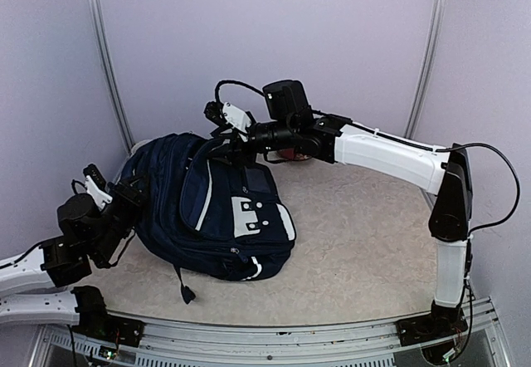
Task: Pack the student bag
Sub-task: Place the student bag at the center of the board.
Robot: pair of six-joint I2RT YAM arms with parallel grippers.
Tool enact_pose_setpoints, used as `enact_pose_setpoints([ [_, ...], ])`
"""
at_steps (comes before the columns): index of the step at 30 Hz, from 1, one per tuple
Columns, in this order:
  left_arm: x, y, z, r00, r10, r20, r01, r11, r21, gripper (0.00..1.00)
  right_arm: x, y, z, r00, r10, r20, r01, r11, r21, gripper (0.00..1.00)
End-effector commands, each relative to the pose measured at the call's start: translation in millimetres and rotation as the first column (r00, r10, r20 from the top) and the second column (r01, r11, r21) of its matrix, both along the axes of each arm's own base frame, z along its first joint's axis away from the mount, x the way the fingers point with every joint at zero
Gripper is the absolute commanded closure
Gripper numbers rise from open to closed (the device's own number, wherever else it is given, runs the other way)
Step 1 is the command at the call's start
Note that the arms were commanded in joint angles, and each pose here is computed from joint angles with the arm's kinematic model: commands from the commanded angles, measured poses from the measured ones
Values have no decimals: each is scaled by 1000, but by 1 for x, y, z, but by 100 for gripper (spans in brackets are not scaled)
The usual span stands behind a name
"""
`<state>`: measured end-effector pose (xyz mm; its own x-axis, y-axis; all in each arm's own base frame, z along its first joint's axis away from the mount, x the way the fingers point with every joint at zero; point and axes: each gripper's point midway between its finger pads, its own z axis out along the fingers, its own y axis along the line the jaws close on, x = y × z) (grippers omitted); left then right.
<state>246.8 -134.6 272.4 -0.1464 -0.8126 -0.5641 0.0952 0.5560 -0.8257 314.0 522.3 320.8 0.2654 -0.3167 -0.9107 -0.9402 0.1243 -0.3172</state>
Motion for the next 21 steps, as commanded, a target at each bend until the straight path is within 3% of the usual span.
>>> enact_pose_setpoints([
  [1, -11, -8, -95, 967, -31, -253, 52, 996, 74, 88, -12, 1, -19, 984, -14, -178, 8, 999, -38, 32],
  [4, -14, -9, -114, 957, -21, -288, 44, 996, 74, 91, -26, -22, -9, 964, -55, -259, 49, 998, -30, 16],
  [10, -16, -12, -131, 946, -13, -323, 53, 992, 114, 89, -86, -76, -13, 916, -52, -399, 50, 999, -14, 14],
  [11, -17, -13, -136, 942, -21, -334, 63, 991, 117, 83, -93, -84, -20, 900, -63, -431, 60, 998, -22, 15],
  [12, -18, -16, -140, 939, -31, -343, 77, 990, 121, 70, -96, -92, -30, 878, -94, -469, 86, 996, -38, 16],
  [14, -20, -22, -145, 930, -61, -363, 124, 981, 152, 37, -98, -108, -61, 810, -189, -556, 160, 982, -100, 22],
  [16, -23, -20, -146, 916, -42, -399, 137, 968, 211, 18, -106, -122, -104, 718, -273, -640, 199, 962, -188, 33],
  [18, -24, -4, -141, 907, 43, -418, 91, 951, 295, 9, -117, -132, -142, 642, -341, -687, 221, 940, -261, 47],
  [21, -26, 19, -111, 919, 144, -366, 8, 924, 383, 1, -142, -134, -185, 579, -399, -711, 198, 915, -352, 58],
])
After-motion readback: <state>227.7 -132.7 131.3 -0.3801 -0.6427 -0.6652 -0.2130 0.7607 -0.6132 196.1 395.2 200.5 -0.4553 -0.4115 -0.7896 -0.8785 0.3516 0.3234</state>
